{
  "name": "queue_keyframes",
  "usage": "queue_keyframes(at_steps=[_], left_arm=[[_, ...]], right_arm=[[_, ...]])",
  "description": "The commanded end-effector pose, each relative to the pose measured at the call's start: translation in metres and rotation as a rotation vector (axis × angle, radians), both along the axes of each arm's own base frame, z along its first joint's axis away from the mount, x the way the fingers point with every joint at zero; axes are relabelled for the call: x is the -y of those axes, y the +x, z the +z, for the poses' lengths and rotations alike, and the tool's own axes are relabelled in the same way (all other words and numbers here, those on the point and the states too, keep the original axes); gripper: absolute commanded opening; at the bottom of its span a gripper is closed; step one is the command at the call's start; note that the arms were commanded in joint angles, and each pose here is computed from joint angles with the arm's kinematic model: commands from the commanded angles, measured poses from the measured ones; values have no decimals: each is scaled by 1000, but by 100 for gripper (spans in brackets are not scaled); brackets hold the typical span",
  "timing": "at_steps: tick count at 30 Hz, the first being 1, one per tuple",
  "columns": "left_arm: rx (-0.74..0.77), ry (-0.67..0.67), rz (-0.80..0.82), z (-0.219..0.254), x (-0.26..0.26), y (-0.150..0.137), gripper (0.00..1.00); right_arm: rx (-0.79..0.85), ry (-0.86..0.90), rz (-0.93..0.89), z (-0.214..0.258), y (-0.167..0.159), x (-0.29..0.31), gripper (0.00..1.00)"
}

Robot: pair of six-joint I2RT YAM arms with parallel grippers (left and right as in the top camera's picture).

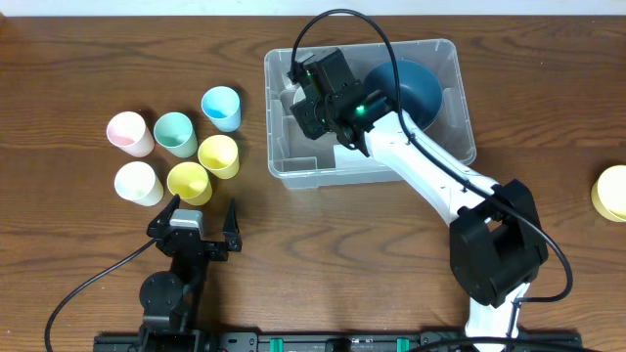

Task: Pack container
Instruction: 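Carry the white bowl into the bin onto the first white bowl, then release the white bowl and withdraw the right gripper right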

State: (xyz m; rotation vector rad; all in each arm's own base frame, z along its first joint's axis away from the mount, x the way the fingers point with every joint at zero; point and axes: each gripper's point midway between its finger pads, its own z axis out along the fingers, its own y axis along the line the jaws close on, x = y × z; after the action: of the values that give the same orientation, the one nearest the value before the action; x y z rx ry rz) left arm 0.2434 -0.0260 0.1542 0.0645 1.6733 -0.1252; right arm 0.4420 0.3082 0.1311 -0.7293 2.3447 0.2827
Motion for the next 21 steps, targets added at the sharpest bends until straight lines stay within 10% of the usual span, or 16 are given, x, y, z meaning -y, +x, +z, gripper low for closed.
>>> queue_keyframes(at_steps=[1, 9, 21], left_arm=[[-44, 14, -8, -16, 1, -1, 98], [-44, 14, -8, -16, 1, -1, 98], [-44, 14, -8, -16, 1, -1, 98]], right_arm=[[-3, 26, 23, 7, 0, -6, 55], [108, 71, -31, 129, -19, 19, 54], [-51, -77, -798, 165, -62, 280, 54]])
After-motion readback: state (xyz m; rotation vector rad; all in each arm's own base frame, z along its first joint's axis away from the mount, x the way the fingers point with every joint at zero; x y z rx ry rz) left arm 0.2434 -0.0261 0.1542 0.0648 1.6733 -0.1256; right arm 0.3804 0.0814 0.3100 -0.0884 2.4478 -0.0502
